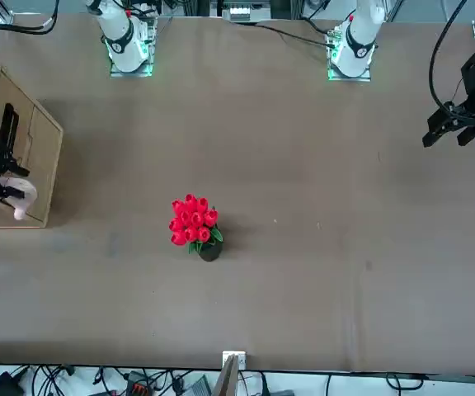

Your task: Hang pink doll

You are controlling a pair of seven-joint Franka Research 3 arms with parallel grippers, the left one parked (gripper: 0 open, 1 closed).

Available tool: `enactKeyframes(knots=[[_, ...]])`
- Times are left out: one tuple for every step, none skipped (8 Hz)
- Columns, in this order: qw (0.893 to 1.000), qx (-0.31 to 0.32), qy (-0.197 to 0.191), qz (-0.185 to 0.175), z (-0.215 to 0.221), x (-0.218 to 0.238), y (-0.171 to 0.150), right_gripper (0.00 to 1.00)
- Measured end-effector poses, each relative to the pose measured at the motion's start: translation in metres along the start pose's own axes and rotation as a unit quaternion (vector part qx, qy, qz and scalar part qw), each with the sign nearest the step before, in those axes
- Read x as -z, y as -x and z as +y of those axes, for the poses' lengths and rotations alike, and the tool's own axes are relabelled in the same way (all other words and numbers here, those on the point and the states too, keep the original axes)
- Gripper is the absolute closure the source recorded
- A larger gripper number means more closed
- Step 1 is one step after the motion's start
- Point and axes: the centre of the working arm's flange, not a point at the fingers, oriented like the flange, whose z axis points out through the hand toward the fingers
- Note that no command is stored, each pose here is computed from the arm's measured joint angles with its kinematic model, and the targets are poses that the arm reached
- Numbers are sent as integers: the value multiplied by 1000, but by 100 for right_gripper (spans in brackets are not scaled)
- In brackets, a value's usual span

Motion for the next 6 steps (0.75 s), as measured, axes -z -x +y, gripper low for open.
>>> enactKeyframes(knots=[[1000, 4, 0, -1, 0, 1, 2, 3], [1000, 31, 3, 2, -2, 5, 9, 0], [997, 81, 14, 5, -5, 14, 25, 0], [991, 131, 29, 9, -11, 30, 50, 0], [983, 178, 35, 25, -18, 48, 82, 0], [971, 231, 40, 53, -24, 63, 111, 0]])
